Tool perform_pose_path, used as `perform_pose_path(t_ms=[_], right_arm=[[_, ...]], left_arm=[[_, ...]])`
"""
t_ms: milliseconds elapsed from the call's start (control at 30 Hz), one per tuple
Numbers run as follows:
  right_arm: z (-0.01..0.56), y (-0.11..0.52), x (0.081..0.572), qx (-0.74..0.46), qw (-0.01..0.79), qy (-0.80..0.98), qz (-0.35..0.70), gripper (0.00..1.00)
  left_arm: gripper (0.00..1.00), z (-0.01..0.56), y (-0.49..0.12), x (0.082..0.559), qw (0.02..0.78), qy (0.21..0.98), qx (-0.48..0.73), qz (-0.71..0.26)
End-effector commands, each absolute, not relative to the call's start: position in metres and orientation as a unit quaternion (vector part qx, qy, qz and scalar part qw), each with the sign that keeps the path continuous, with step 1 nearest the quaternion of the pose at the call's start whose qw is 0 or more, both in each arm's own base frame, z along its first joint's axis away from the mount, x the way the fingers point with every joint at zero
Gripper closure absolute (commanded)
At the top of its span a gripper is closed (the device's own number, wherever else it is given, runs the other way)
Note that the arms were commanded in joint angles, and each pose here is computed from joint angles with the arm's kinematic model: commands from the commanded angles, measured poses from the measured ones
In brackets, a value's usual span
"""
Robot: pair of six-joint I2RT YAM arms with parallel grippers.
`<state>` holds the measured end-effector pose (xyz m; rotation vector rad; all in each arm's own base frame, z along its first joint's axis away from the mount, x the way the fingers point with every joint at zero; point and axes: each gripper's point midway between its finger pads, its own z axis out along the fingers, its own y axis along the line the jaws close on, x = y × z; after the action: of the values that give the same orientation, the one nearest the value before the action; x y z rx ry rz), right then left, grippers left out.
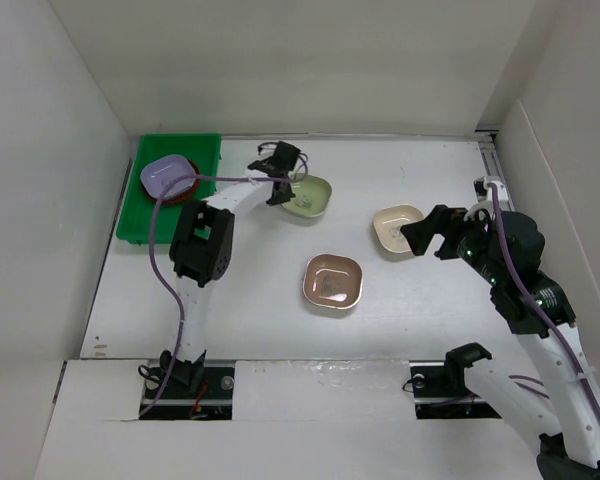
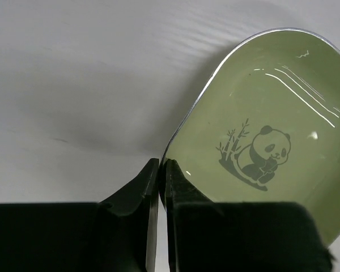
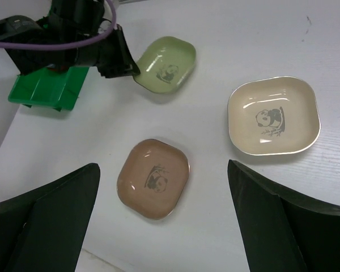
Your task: Place the plates into the plastic bin on the countertop
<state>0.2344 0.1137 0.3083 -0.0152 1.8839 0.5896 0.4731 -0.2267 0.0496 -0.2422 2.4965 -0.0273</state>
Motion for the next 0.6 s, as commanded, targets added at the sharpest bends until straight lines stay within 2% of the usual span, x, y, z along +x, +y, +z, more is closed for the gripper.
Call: perform_pose_path(t_ms=[0,233,367,567], right_arm=[[0.32,0.116,0.235,-0.02,0.563,0.787,0.253,0.0],[0.32,0.119,0.236,-0.023,0.561,0.786,0.257,0.0],[0.316,0.123,0.238,-0.033,0.556,0.788,0.262,0.0],[0.319,0.127,0.238,-0.044,0.557,0.785,0.268,0.0]], left_arm=[[1.0,0.099,-0.174,0.491,0.34,0.923,-0.178,-0.023],[1.0,0.188,-0.08,0.515,0.411,0.862,-0.291,-0.062],[1.0,0.207,-0.021,0.521,0.423,0.836,-0.343,-0.067],[1.0,0.197,0.081,0.516,0.405,0.812,-0.419,-0.04]])
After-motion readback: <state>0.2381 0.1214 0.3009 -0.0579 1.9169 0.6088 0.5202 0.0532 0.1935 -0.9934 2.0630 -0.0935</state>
